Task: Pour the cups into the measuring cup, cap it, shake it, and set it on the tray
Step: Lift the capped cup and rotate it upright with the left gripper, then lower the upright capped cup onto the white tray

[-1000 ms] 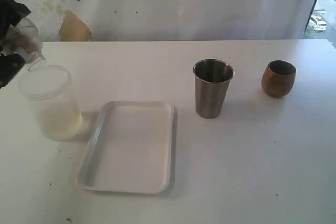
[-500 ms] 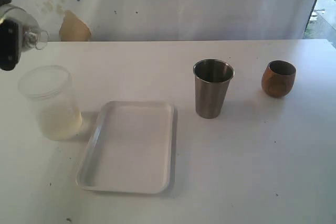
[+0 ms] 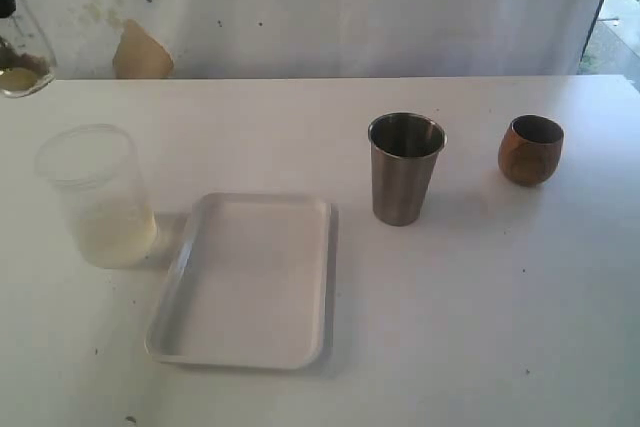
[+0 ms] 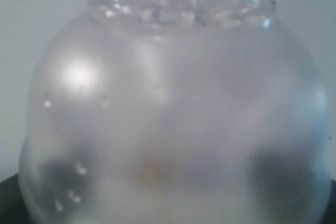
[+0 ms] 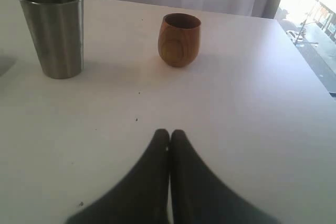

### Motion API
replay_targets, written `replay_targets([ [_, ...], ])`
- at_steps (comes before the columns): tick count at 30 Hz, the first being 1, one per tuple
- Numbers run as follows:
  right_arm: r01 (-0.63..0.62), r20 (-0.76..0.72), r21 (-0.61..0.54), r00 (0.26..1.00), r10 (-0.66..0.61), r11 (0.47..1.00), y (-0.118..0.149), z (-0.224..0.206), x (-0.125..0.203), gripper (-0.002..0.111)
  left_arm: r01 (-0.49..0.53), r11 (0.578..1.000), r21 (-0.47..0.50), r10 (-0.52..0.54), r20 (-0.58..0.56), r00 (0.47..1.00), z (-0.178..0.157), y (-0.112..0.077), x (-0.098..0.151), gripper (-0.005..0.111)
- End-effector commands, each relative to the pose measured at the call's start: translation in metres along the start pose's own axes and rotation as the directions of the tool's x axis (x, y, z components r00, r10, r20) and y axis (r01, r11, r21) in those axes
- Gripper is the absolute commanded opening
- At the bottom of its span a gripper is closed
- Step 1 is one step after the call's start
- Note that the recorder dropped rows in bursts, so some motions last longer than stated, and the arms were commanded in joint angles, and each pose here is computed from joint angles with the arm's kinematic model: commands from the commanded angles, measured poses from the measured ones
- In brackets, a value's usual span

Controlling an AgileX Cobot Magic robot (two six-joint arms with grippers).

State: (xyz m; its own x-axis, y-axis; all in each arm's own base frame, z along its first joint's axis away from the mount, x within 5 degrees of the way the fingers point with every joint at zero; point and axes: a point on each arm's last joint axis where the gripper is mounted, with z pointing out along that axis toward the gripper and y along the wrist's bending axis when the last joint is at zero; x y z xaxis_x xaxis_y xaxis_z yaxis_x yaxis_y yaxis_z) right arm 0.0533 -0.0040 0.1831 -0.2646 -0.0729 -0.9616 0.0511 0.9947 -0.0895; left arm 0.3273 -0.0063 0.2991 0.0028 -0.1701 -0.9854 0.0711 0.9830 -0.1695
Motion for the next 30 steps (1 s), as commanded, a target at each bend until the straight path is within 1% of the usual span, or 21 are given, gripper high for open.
replay_targets([
  [1,0.002,-0.002,0.006,1.000,-0.002,1.000,0.000,0.000,0.002,0.000,-0.054,0.992,0.116,0.040,0.117,0.992,-0.010,-0.014,-0.024,0.000],
  [5,0.002,-0.002,0.006,1.000,-0.002,1.000,0.000,0.000,0.002,0.000,-0.134,0.979,0.156,0.118,0.107,0.987,-0.017,-0.021,-0.030,0.000],
  [6,0.002,-0.002,0.006,1.000,-0.002,1.000,0.000,0.000,0.002,0.000,-0.165,0.968,0.189,0.147,0.106,0.983,-0.020,-0.024,-0.031,0.000],
  [7,0.002,-0.002,0.006,1.000,-0.002,1.000,0.000,0.000,0.002,0.000,-0.160,0.963,0.216,0.141,0.100,0.985,-0.022,-0.027,-0.032,0.000],
  [9,0.002,-0.002,0.006,1.000,-0.002,1.000,0.000,0.000,0.002,0.000,-0.105,0.936,0.335,0.090,0.061,0.994,-0.029,-0.038,-0.033,0.000],
  [10,0.002,-0.002,0.006,1.000,-0.002,1.000,0.000,0.000,0.002,0.000,-0.036,0.894,0.446,0.019,0.042,0.999,-0.034,-0.048,-0.034,0.000],
  [11,0.002,-0.002,0.006,1.000,-0.002,1.000,0.000,0.000,0.002,0.000,-0.035,0.857,0.514,0.015,0.043,0.999,-0.037,-0.056,-0.033,0.000],
  [12,0.002,-0.002,0.006,1.000,-0.002,1.000,0.000,0.000,0.002,0.000,-0.050,0.794,0.606,0.033,0.039,0.999,-0.042,-0.071,-0.031,0.000],
  [13,0.002,-0.002,0.006,1.000,-0.002,1.000,0.000,0.000,0.002,0.000,-0.075,0.763,0.642,0.068,0.035,0.997,-0.045,-0.080,-0.027,0.000],
  [14,0.002,-0.002,0.006,1.000,-0.002,1.000,0.000,0.000,0.002,0.000,-0.117,0.696,0.708,0.148,0.018,0.989,-0.050,-0.096,-0.018,0.000],
  [15,0.002,-0.002,0.006,1.000,-0.002,1.000,0.000,0.000,0.002,0.000,-0.139,0.642,0.754,0.207,0.004,0.978,-0.056,-0.108,-0.011,0.000],
  [16,0.002,-0.002,0.006,1.000,-0.002,1.000,0.000,0.000,0.002,0.000,-0.140,0.569,0.810,0.273,-0.025,0.962,-0.064,-0.124,-0.002,0.000],
  [17,0.002,-0.002,0.006,1.000,-0.002,1.000,0.000,0.000,0.002,0.000,-0.119,0.518,0.847,0.297,-0.047,0.954,-0.070,-0.136,0.004,0.000],
  [19,0.002,-0.002,0.006,1.000,-0.002,1.000,0.000,0.000,0.002,0.000,-0.081,0.485,0.871,0.291,-0.074,0.954,-0.078,-0.147,0.009,0.000],
  [21,0.002,-0.002,0.006,1.000,-0.002,1.000,0.000,0.000,0.002,0.000,-0.055,0.471,0.880,0.281,-0.091,0.955,-0.084,-0.154,0.018,0.000],
  [22,0.002,-0.002,0.006,1.000,-0.002,1.000,0.000,0.000,0.002,0.000,-0.055,0.474,0.879,0.281,-0.092,0.955,-0.087,-0.154,0.026,0.000],
  [23,0.002,-0.002,0.006,1.000,-0.002,1.000,0.000,0.000,0.002,0.000,-0.044,0.498,0.866,0.265,-0.104,0.959,-0.089,-0.151,0.035,0.000],
  [24,0.002,-0.002,0.006,1.000,-0.002,1.000,0.000,0.000,0.002,0.000,-0.032,0.536,0.844,0.233,-0.111,0.966,-0.090,-0.146,0.048,0.000],
  [27,0.002,-0.002,0.006,1.000,-0.002,1.000,0.000,0.000,0.002,0.000,-0.065,0.603,0.795,0.200,-0.072,0.977,-0.092,-0.135,0.069,0.000],
  [28,0.002,-0.002,0.006,1.000,-0.002,1.000,0.000,0.000,0.002,0.000,-0.072,0.619,0.782,0.190,-0.060,0.980,-0.094,-0.132,0.078,0.000],
  [30,0.002,-0.002,0.006,1.000,-0.002,1.000,0.000,0.000,0.002,0.000,-0.087,0.598,0.797,0.186,-0.033,0.982,-0.096,-0.131,0.090,0.000],
])
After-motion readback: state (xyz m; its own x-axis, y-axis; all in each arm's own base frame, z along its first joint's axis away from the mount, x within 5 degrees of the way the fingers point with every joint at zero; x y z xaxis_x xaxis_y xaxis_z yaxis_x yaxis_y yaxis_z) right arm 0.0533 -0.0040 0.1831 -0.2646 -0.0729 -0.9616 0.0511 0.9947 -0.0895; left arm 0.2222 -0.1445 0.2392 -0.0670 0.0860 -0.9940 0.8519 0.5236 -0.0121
